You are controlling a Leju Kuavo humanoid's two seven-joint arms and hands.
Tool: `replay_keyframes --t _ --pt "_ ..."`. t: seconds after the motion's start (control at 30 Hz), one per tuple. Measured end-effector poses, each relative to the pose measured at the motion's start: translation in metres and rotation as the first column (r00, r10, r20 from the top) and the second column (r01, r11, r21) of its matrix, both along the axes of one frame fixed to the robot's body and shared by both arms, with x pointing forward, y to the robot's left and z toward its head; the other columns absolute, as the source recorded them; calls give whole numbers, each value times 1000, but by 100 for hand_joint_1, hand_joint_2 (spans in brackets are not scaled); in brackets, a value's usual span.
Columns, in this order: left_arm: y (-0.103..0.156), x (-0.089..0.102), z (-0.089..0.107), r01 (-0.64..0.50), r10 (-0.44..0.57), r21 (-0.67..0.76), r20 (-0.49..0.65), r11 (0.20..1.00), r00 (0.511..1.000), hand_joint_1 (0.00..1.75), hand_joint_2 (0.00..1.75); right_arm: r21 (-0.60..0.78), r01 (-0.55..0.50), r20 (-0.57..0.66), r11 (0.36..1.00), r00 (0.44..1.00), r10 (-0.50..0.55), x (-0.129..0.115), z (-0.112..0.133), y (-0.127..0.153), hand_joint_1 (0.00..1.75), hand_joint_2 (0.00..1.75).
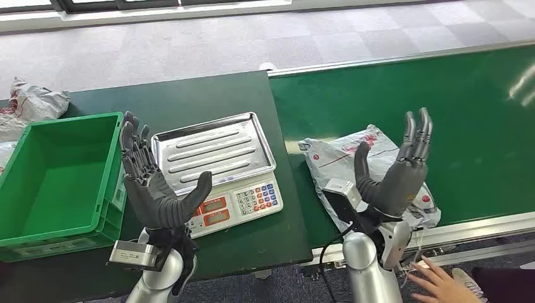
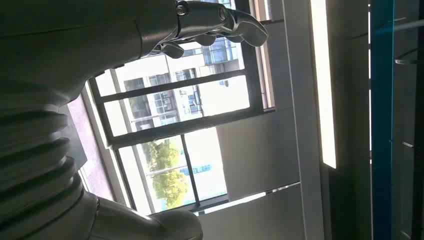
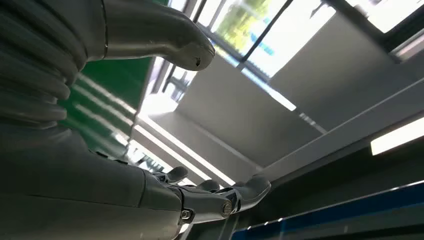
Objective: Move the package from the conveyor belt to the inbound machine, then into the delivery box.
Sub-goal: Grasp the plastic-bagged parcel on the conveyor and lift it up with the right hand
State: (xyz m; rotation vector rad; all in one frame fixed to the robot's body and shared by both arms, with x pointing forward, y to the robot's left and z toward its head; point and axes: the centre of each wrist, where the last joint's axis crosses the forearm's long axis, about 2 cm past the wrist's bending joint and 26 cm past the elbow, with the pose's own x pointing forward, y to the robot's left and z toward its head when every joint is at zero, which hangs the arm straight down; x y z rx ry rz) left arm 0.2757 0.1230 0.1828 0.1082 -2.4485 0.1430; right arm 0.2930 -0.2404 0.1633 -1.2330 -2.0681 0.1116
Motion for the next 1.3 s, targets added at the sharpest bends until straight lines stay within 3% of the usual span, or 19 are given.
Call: replay_keyframes --t 0.2,0.4,0.7,0.93,1.0,1.07,1.17,1.3 --pt "-2 0 1 0 0 3 3 1000 1000 0 175 -15 159 -60 987 985 -159 0 -7 -34 0 175" --pt "-2 2 2 -2 1 2 6 1000 1000 0 175 -15 243 -100 970 965 -243 0 -9 -50 0 175" --pt "-2 3 6 -24 24 -8 17 1000 1000 0 175 21 328 -166 944 933 -320 7 -28 -76 0 175" --pt "0 0 10 -22 22 1 43 1000 999 0 175 38 352 -230 935 914 -335 14 -40 -79 0 175" --pt "2 -1 10 -22 22 7 47 1000 999 0 175 48 339 -270 939 910 -315 18 -45 -74 0 175" --pt "5 -1 11 -22 22 13 54 1000 998 0 175 102 282 -369 954 901 -227 33 -53 -62 0 175" --pt "7 -1 13 -16 15 18 65 1000 998 0 175 198 162 -542 967 840 -30 51 -74 -36 0 175" --pt "10 -1 13 -18 17 17 63 1000 998 0 175 231 69 -650 970 753 101 59 -89 -14 0 175"
